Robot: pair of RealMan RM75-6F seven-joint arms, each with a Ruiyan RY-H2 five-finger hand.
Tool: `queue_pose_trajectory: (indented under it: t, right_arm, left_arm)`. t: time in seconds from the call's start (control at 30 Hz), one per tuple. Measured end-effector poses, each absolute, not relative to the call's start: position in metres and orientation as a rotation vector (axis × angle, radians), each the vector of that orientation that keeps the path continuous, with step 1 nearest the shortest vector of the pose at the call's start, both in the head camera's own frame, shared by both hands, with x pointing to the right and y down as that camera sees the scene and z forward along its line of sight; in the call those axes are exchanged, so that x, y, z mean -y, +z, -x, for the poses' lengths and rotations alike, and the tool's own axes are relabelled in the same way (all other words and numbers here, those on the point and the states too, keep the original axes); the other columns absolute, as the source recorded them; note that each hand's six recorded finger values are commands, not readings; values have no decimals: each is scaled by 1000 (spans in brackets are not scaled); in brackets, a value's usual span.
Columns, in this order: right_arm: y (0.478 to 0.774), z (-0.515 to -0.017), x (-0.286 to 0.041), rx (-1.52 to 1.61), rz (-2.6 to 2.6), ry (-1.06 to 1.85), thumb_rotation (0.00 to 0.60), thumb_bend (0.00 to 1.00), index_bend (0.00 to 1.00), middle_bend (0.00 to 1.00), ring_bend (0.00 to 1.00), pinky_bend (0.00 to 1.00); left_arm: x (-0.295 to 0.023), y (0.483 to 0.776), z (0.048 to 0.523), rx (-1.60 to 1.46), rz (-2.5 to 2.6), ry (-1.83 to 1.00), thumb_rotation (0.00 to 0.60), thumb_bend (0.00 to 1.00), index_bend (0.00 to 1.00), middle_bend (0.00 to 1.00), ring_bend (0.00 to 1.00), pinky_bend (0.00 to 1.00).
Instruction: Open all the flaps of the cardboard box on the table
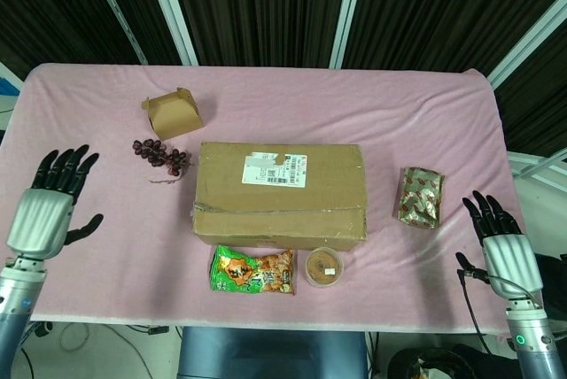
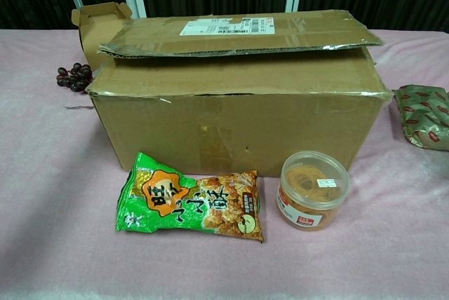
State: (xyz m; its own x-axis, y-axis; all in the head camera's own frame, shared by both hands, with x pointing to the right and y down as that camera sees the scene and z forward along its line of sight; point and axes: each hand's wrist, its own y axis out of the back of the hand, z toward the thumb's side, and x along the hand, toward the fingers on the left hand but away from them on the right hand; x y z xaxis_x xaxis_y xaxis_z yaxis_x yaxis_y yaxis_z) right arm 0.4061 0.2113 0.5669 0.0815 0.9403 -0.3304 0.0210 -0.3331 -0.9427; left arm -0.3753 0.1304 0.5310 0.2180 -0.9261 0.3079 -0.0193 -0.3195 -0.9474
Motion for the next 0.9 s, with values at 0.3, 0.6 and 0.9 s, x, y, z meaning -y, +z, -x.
queue_pose_trajectory:
  t: [0.3,0.6,0.9]
  right_arm:
    - [569,-409,-208,1028,1526,1392,600,299,0,0,0,212]
    - [569,-412,-206,1058,1533,1402,600,298,0,0,0,212]
    - [570,-413,-204,1071,1541,1403,600,298,0,0,0,212]
  left_arm:
    - [-106,550,307,-759,1624,-1191,600,199,0,0,0,0]
    - [-106,571,257,-654,1678,-1162,600,204,0,0,0,0]
    - [-110,581,231,-629,1708,-1140,600,230,0,0,0,0]
